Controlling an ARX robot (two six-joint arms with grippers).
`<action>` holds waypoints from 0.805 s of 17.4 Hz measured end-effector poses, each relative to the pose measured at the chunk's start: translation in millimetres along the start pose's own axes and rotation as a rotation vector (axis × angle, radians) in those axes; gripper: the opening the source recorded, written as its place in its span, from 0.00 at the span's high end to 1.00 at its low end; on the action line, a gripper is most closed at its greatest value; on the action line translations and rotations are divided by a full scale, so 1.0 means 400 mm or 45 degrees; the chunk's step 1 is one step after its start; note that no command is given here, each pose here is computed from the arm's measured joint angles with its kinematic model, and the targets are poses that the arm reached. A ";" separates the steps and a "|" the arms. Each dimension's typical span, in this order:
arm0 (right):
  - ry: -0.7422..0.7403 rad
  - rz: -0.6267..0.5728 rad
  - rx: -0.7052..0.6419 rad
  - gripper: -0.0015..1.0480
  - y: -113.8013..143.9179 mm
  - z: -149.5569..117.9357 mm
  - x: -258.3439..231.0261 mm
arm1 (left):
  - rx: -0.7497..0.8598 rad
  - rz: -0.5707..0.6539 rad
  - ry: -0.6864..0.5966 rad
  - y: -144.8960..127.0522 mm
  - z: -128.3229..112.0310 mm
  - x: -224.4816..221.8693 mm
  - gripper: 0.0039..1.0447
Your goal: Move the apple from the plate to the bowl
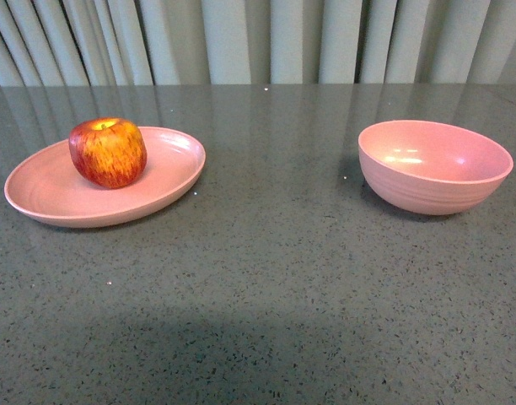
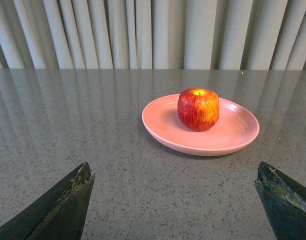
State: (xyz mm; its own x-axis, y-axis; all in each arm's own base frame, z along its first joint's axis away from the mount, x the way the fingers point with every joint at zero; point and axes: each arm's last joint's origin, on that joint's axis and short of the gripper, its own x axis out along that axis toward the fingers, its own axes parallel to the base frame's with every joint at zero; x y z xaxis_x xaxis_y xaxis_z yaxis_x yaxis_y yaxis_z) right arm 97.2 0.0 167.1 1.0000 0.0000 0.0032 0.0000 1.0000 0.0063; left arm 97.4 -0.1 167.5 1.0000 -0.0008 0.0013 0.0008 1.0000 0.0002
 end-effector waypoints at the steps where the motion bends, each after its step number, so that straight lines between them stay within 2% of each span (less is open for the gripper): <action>1: 0.000 0.000 0.000 0.06 0.000 0.000 0.000 | 0.000 0.000 0.000 0.000 0.000 0.000 0.06; 14: 0.000 0.000 0.000 0.06 0.000 0.000 0.000 | 0.000 0.000 0.000 0.000 0.000 0.000 0.06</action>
State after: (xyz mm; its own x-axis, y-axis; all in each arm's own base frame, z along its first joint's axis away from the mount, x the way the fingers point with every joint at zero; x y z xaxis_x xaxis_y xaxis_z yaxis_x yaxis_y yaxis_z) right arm 97.2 0.0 167.1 1.0000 0.0000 0.0032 0.0000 1.0000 0.0059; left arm 97.4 -0.1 167.5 1.0000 -0.0008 0.0013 0.0008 1.0000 0.0002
